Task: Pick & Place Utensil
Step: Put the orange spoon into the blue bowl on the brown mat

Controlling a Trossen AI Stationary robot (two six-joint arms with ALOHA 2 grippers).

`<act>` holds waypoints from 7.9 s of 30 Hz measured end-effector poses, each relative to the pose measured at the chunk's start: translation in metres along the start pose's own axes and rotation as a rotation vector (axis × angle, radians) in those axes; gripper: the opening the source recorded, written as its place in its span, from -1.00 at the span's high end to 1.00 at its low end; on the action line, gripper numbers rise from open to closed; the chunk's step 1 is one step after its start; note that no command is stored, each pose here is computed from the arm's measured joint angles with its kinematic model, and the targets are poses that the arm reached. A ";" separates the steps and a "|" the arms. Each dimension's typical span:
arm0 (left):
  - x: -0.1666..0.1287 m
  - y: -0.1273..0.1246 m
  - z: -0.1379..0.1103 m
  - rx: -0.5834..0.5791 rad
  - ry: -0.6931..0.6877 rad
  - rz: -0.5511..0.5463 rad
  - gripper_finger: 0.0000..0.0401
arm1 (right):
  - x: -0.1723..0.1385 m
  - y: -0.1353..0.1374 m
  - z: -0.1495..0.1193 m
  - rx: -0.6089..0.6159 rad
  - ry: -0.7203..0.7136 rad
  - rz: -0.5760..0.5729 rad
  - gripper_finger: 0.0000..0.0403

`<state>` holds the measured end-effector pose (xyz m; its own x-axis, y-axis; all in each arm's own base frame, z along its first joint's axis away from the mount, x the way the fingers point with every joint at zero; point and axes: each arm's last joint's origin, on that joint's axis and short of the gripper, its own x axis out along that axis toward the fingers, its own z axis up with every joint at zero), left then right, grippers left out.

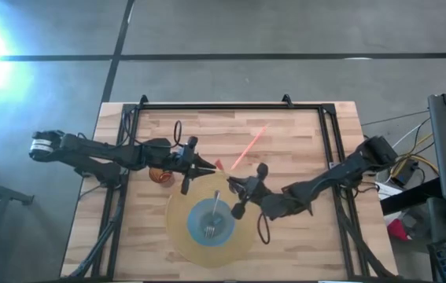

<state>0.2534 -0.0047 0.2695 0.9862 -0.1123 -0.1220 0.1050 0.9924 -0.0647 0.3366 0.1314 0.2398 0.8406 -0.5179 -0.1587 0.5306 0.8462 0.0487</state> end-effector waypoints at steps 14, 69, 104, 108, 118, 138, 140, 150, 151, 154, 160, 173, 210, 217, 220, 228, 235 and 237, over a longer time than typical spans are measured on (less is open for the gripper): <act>0.014 -0.002 -0.002 -0.037 -0.067 -0.031 0.72 | 0.010 0.008 0.000 -0.092 -0.014 -0.093 0.94; 0.023 0.006 0.012 -0.147 -0.266 0.228 0.19 | 0.033 -0.013 0.006 -0.160 -0.018 -0.230 0.94; 0.024 0.003 0.009 -0.075 -0.238 0.206 0.99 | 0.032 -0.013 0.008 -0.181 -0.010 -0.203 0.70; 0.024 0.003 0.008 -0.058 -0.226 0.209 0.99 | 0.025 -0.012 0.012 -0.193 0.001 -0.167 0.52; 0.019 0.002 0.010 -0.051 -0.175 0.194 1.00 | -0.004 -0.031 0.042 -0.208 0.098 -0.002 0.32; 0.017 -0.009 0.042 -0.087 0.039 -0.046 1.00 | -0.005 -0.076 0.092 -0.181 0.094 0.402 0.43; 0.017 -0.011 0.041 -0.087 0.043 -0.071 1.00 | -0.002 -0.076 0.093 -0.171 0.076 0.425 0.41; 0.018 -0.017 0.036 -0.076 0.084 -0.092 1.00 | 0.015 -0.066 0.086 -0.146 0.076 0.472 0.21; 0.018 -0.017 0.036 -0.075 0.084 -0.092 1.00 | 0.017 -0.065 0.087 -0.140 0.070 0.472 0.19; 0.018 -0.017 0.035 -0.069 0.086 -0.092 1.00 | 0.021 -0.061 0.087 -0.134 0.059 0.477 0.14; 0.018 -0.017 0.034 -0.064 0.091 -0.083 1.00 | 0.030 -0.052 0.088 -0.138 0.062 0.511 0.08; 0.018 -0.017 0.033 -0.057 0.103 -0.080 1.00 | 0.042 -0.045 0.088 -0.136 0.109 0.507 0.30; 0.015 -0.015 0.033 -0.086 0.137 -0.070 0.47 | 0.026 -0.059 0.095 -0.126 0.200 0.488 0.96; 0.006 -0.015 0.044 -0.048 0.094 -0.071 0.49 | 0.009 -0.072 0.103 -0.149 0.251 0.476 0.96; 0.000 -0.016 0.048 -0.029 0.082 -0.065 0.51 | 0.003 -0.078 0.106 -0.141 0.268 0.470 0.96; -0.009 -0.016 0.049 -0.025 0.101 -0.063 0.56 | -0.019 -0.100 0.104 -0.074 0.256 0.397 0.96; -0.010 -0.016 0.047 -0.014 0.133 -0.062 0.58 | -0.041 -0.125 0.074 0.096 0.239 0.294 0.96; -0.010 -0.016 0.047 -0.014 0.134 -0.062 0.58 | -0.046 -0.130 0.067 0.160 0.202 0.309 0.96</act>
<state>0.2478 -0.0171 0.3180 0.9518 -0.1800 -0.2483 0.1625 0.9826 -0.0895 0.2361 0.0369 0.3070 0.9333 -0.1938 -0.3022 0.2799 0.9199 0.2746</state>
